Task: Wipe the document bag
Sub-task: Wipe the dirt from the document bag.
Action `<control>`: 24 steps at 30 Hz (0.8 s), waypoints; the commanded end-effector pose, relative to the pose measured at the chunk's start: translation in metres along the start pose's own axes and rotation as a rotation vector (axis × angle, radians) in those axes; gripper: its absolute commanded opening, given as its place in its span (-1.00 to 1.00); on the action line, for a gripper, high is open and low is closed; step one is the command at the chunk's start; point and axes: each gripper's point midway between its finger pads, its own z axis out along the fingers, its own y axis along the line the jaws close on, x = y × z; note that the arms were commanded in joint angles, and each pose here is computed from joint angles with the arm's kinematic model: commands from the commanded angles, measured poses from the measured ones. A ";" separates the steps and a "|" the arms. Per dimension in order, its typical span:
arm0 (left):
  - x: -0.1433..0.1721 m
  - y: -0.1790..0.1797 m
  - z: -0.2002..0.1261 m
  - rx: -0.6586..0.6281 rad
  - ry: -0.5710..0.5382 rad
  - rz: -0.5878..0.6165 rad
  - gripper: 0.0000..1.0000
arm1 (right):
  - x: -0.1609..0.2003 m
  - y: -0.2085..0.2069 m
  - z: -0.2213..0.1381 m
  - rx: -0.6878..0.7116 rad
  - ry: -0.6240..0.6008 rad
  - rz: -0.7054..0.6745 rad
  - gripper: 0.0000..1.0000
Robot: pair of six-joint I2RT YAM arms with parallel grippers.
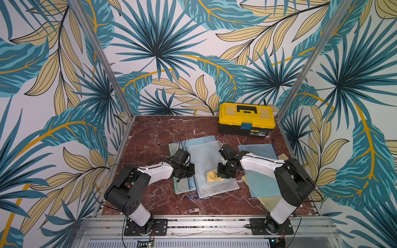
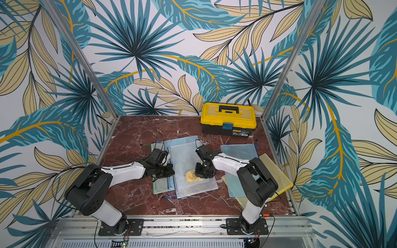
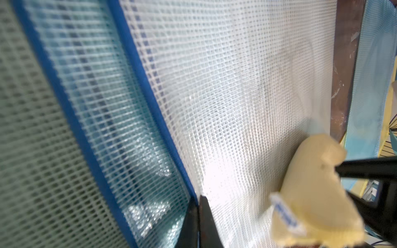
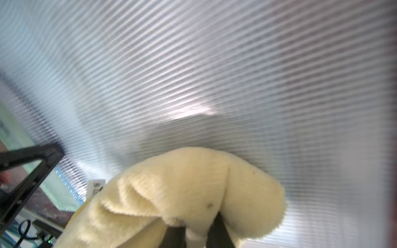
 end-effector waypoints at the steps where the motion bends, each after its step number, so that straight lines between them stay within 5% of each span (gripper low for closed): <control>1: 0.000 -0.001 -0.003 0.000 -0.002 0.013 -1.00 | 0.027 -0.049 0.000 0.187 0.078 -0.012 -1.00; 9: 0.001 -0.003 -0.002 0.000 -0.002 0.012 -1.00 | 0.021 0.087 0.014 0.018 0.059 -0.186 -1.00; 13: 0.002 -0.005 -0.003 0.003 -0.004 0.011 -1.00 | 0.016 0.114 0.040 -0.005 0.092 -0.200 -1.00; 24: 0.007 -0.003 0.002 0.001 0.021 0.018 -1.00 | -0.006 -0.014 0.026 0.173 0.113 -0.063 -1.00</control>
